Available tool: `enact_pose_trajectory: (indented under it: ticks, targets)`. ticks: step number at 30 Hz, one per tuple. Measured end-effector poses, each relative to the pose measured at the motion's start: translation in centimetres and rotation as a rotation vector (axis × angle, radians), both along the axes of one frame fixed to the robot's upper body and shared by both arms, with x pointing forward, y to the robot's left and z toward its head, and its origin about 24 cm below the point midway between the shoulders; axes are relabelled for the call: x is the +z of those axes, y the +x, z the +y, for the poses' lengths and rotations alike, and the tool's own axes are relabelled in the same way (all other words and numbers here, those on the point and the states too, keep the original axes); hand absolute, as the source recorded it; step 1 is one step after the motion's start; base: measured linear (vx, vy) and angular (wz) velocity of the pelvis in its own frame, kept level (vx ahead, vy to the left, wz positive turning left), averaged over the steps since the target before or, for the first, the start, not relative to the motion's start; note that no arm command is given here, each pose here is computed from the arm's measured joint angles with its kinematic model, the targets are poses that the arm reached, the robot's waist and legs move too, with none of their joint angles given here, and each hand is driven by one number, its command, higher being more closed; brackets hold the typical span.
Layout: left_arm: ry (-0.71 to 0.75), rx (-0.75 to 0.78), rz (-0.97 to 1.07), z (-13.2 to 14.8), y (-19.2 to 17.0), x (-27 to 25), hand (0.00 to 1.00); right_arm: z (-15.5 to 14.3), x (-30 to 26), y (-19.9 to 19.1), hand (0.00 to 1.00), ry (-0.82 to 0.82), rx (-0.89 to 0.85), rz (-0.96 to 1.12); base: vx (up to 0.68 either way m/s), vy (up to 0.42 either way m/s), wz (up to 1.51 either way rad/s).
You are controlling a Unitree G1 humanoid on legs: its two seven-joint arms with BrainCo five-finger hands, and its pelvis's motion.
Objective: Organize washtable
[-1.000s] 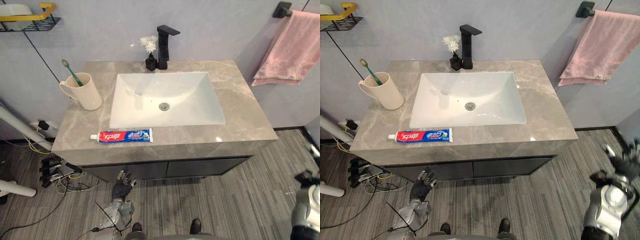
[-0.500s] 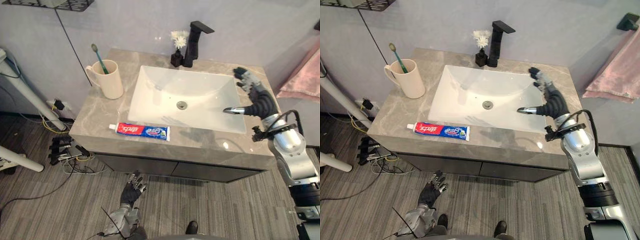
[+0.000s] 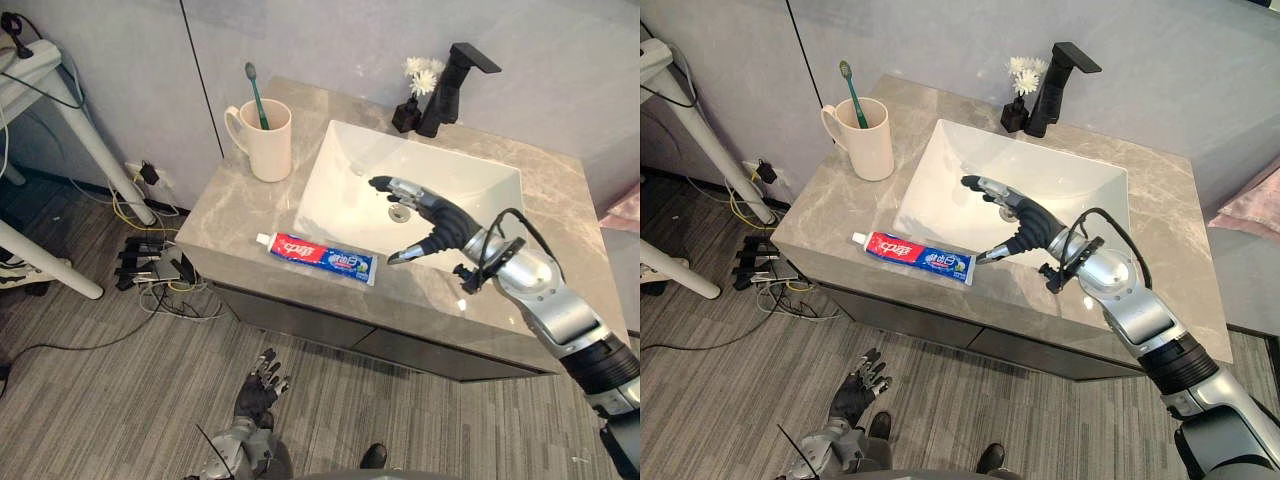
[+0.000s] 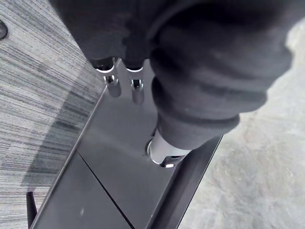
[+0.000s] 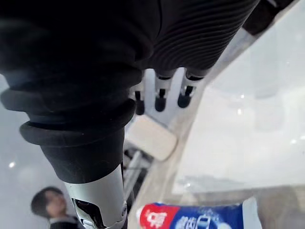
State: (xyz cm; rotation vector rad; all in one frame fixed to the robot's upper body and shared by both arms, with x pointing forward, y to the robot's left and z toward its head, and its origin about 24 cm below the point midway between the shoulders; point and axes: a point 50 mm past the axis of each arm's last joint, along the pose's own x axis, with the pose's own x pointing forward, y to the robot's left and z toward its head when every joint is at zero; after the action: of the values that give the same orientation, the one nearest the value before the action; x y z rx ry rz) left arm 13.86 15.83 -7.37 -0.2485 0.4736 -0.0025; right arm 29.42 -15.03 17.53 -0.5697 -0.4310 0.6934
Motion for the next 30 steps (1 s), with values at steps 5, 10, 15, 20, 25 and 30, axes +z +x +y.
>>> enact_pose_trajectory:
  ticks: [5, 10, 15, 20, 25, 30]
  targets:
    - [0.006, 0.002, -0.001, 0.1, 0.0, 0.0, 0.0, 0.5, -0.5, -0.1, 0.0, -0.012, 0.02, 0.018, -0.01, -0.005, 0.13]
    - [0.01, 0.007, -0.042, 0.2, 0.5, 0.8, 0.0, 0.5, -0.3, -0.1, 0.0, 0.022, 0.027, 0.032, -0.01, -0.008, 0.14]
    - [0.017, 0.025, -0.05, 0.6, 0.6, 1.0, 0.0, 0.7, 0.1, 0.0, 0.0, 0.032, 0.033, 0.02, 0.0, -0.006, 0.05]
    - [0.018, 0.033, -0.083, 0.8, 1.1, 1.6, 0.0, 0.7, 0.2, 0.1, 0.0, 0.033, 0.029, 0.015, 0.0, -0.002, 0.01]
    - [0.021, 0.038, -0.086, 1.0, 1.1, 1.7, 0.0, 0.6, 0.2, 0.1, 0.0, 0.016, 0.019, 0.007, 0.0, -0.004, 0.03]
    - [0.022, 0.038, -0.095, 1.0, 1.2, 1.8, 0.0, 0.5, 0.3, 0.1, 0.0, -0.012, 0.003, -0.02, -0.01, 0.005, -0.04]
